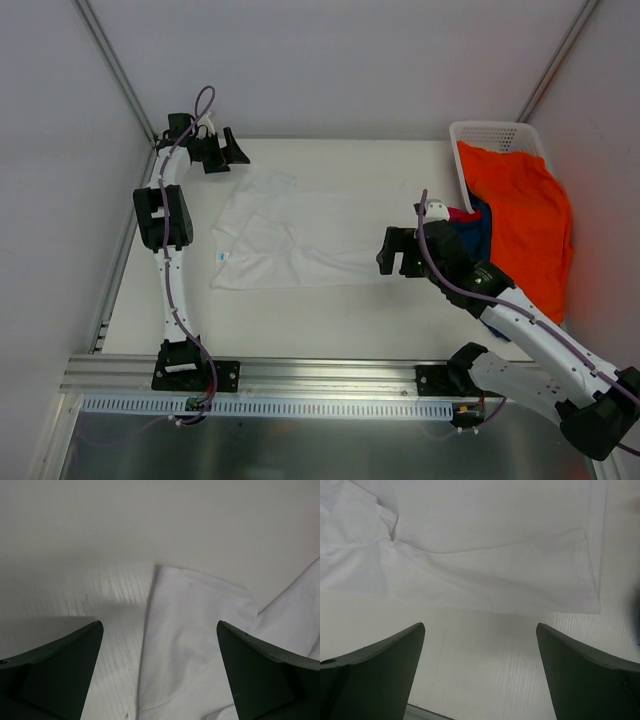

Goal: Fold and stack the t-shirts
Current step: Grap the side of the flattened tshirt furthest away from the robot with both arms

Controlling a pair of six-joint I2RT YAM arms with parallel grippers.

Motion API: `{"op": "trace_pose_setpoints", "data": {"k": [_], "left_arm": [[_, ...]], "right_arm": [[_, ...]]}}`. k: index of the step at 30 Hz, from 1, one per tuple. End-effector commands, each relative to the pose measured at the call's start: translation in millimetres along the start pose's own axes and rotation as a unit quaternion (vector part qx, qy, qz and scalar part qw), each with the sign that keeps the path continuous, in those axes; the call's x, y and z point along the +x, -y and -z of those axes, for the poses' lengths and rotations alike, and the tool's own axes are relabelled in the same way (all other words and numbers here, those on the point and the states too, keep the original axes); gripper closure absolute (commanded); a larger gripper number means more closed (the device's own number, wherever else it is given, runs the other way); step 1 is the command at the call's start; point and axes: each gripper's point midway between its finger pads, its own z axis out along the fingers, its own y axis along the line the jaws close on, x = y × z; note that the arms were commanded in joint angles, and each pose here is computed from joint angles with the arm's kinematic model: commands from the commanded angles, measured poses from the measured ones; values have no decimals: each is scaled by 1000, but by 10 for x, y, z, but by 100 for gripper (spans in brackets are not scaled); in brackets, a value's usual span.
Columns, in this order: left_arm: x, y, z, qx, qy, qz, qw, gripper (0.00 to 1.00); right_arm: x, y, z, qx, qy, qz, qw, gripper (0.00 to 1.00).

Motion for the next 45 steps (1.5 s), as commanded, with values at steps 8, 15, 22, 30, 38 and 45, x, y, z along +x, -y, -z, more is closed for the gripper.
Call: {"op": "trace_pose_setpoints", "data": {"k": [8,15,22,30,38,45], "left_arm": [[-255,415,113,71,16,9,997,1],[-149,321,-57,67,1,83,994,1],[-50,241,-126,35,-5,118,992,1],[93,424,-333,33,-25,140,989,2],[321,654,-536,40,-54,131,989,23],[330,600,-525,23,-50,123,991,44]], "right_arm": [[-298,-32,271,-10,45,-11,999,1],[-320,-8,319,-9,53,-8,999,1],[-344,-3,398,-15,62,-10,998,1],[-393,23,491,-17,75,-6,997,0],[-341,62,515,-16,77,-11,997,1],[-310,146,596,-8,84,-13,996,1]]}}
